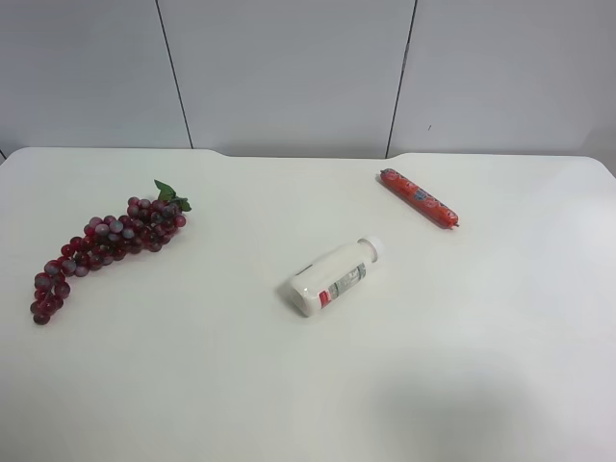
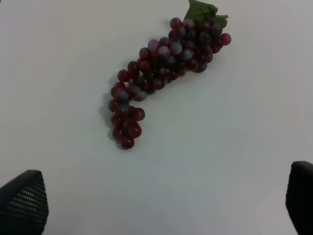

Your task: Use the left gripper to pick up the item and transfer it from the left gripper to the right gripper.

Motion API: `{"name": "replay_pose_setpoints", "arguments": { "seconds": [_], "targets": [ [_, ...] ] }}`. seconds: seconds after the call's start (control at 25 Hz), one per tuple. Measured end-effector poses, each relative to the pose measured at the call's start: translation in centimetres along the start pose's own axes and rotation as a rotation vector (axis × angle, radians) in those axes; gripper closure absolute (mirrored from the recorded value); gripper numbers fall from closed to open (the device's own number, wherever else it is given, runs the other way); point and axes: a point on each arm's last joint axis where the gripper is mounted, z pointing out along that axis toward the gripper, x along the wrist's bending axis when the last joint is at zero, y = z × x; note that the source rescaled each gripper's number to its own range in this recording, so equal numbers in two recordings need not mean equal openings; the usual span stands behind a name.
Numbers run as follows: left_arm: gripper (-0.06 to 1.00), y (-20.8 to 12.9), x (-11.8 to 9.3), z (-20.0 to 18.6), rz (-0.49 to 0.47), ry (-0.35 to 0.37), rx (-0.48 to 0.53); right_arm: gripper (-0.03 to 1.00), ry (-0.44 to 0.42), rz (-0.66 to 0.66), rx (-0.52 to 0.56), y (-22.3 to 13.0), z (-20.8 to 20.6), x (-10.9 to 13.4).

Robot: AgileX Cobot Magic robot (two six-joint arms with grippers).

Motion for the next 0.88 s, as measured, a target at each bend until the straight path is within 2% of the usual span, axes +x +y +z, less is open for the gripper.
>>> {"name": "replay_pose_setpoints", "arguments": {
  "seconds": [0.28, 0.52, 0.68, 0.88],
  "targets": [
    [-0.05, 0.1, 0.0, 0.1, -0.004, -0.001, 0.009, -0.03, 0.0, 0.0, 0.0, 0.0, 0.0, 0.0],
    [-0.05, 3.3, 0.4, 0.6, 0.014, -0.014, 0.107, -0.03, 0.0, 0.0, 0.0, 0.0, 0.0, 0.0],
    [-0.05, 5.9, 0.8, 2.8, 0.031, -0.051, 0.225, -0.03, 0.0, 0.0, 0.0, 0.0, 0.0, 0.0],
    [-0.05, 7.3, 1.4, 7.5, 0.012, -0.089, 0.363, -0.03, 0.0, 0.0, 0.0, 0.0, 0.0, 0.0]
  ]
}}
